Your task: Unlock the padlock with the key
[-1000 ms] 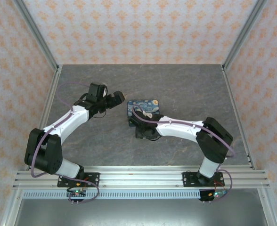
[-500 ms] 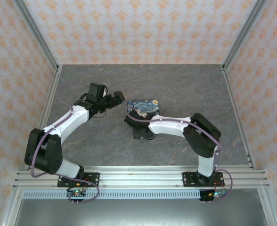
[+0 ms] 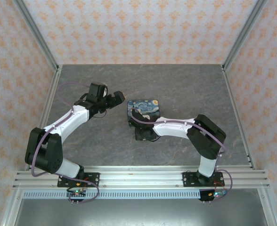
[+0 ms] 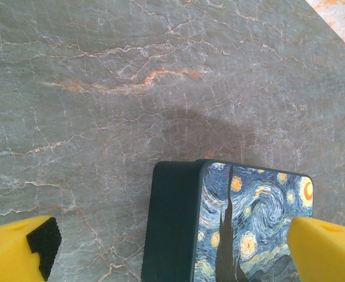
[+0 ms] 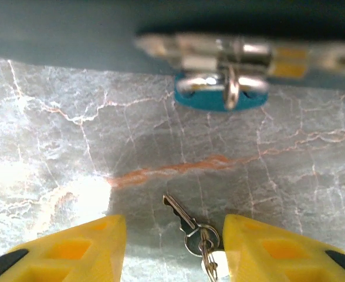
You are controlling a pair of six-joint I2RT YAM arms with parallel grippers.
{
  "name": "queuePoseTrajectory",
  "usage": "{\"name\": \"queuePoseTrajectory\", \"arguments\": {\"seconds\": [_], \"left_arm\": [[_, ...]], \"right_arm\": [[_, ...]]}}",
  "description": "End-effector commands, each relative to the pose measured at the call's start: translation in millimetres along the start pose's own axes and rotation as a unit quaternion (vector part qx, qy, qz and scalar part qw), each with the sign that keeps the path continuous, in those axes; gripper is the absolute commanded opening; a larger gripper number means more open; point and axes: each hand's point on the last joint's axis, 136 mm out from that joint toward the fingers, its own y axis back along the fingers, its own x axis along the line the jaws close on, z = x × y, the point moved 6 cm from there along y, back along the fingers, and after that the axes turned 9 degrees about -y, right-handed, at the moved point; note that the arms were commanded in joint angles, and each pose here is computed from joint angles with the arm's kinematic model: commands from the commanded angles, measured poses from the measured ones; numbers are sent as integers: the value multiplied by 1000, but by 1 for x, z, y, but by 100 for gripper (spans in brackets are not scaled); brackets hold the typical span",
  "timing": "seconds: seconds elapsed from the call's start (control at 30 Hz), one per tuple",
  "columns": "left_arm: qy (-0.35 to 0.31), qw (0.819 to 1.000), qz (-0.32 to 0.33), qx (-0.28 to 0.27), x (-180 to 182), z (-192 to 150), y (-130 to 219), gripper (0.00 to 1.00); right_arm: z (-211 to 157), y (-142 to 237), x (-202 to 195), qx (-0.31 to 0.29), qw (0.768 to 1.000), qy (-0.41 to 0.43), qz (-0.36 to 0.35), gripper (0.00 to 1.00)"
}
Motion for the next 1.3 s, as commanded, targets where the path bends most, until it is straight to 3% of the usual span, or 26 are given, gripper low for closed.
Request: {"name": "queuePoseTrajectory", "arguments": {"seconds": [0.0, 0.27, 0.6, 0.8, 1.27], "left_arm": [[7, 1000, -3, -9, -1, 7, -2, 100], [9, 1000, -1, -8, 0, 7, -5, 100], [11, 1000, -3, -7, 0, 6, -4, 100], [11, 1000, -3, -8, 0, 7, -4, 100], [11, 1000, -3, -10, 0, 7, -3, 100]], "right_arm": [[-14, 6, -8, 31, 1000, -5, 4, 47], [-20, 12, -3, 35, 999, -2, 14, 47], [-6, 8, -13, -18, 998, 1, -58, 47], [-3, 2, -6, -16, 999, 2, -52, 47], [-14, -5, -10, 19, 998, 12, -63, 33]]}}
